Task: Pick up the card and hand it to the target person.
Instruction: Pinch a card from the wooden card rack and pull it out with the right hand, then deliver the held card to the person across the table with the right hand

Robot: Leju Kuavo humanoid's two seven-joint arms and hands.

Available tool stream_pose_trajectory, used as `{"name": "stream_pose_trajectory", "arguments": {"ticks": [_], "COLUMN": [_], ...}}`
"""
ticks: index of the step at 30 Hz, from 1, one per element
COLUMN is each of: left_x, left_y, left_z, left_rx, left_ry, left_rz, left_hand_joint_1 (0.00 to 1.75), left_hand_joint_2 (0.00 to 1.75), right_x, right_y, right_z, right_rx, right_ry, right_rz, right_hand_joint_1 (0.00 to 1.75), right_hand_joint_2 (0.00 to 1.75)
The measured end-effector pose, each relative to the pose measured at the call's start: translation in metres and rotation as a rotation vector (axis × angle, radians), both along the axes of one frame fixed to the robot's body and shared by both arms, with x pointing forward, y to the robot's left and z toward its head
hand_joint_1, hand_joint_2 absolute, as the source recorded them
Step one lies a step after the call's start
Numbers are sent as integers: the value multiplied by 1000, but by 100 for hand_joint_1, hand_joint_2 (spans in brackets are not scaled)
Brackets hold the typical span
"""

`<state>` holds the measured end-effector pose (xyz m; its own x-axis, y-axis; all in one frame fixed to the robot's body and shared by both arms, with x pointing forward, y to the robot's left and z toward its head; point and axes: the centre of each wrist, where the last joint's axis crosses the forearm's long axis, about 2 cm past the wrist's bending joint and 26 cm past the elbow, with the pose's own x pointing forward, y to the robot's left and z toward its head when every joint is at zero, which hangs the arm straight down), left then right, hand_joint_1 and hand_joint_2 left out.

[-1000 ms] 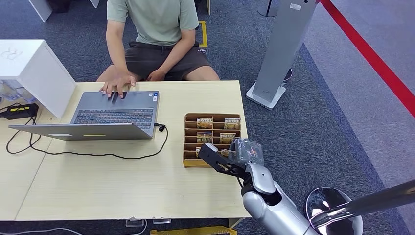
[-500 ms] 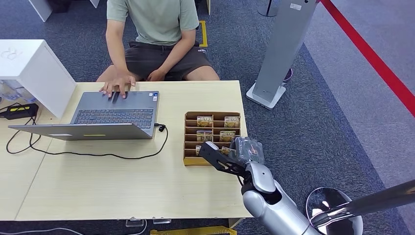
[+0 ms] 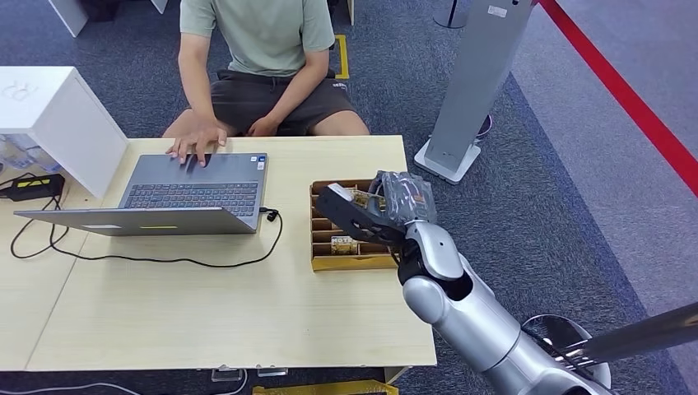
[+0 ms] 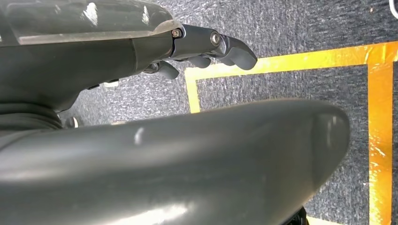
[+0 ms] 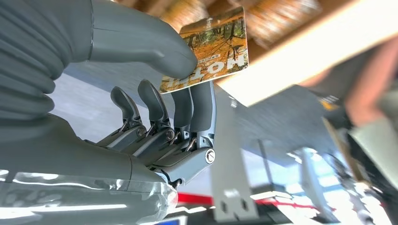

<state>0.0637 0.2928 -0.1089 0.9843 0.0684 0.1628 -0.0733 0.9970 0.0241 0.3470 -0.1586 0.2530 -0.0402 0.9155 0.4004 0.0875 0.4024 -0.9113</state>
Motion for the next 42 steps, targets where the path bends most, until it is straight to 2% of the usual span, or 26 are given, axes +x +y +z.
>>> {"name": "stream_pose_trajectory", "arguments": {"ticks": [5, 10, 20, 38, 42], "left_x": [1, 5, 8, 5, 5], "left_y": [0, -1, -2, 0, 0], "left_z": [0, 1, 1, 1, 1], "left_rx": [-11, -23, -30, -31, -30], "left_ry": [-9, -17, -32, -28, -28], "left_rz": [-26, -66, -82, -67, -61], "left_hand_joint_1": [0, 0, 0, 0, 0], "left_hand_joint_2": [0, 0, 0, 0, 0], "right_x": [12, 35, 61, 71, 72], "right_y": [17, 44, 84, 97, 99], "right_z": [25, 36, 25, 25, 25], "right_rx": [12, 28, -7, -71, -75], "right_ry": [-54, -83, -45, -37, -40], "right_rz": [87, 184, 231, 231, 236], "right_hand_joint_1": [143, 143, 143, 143, 0], "right_hand_joint_2": [175, 175, 175, 175, 175]}}
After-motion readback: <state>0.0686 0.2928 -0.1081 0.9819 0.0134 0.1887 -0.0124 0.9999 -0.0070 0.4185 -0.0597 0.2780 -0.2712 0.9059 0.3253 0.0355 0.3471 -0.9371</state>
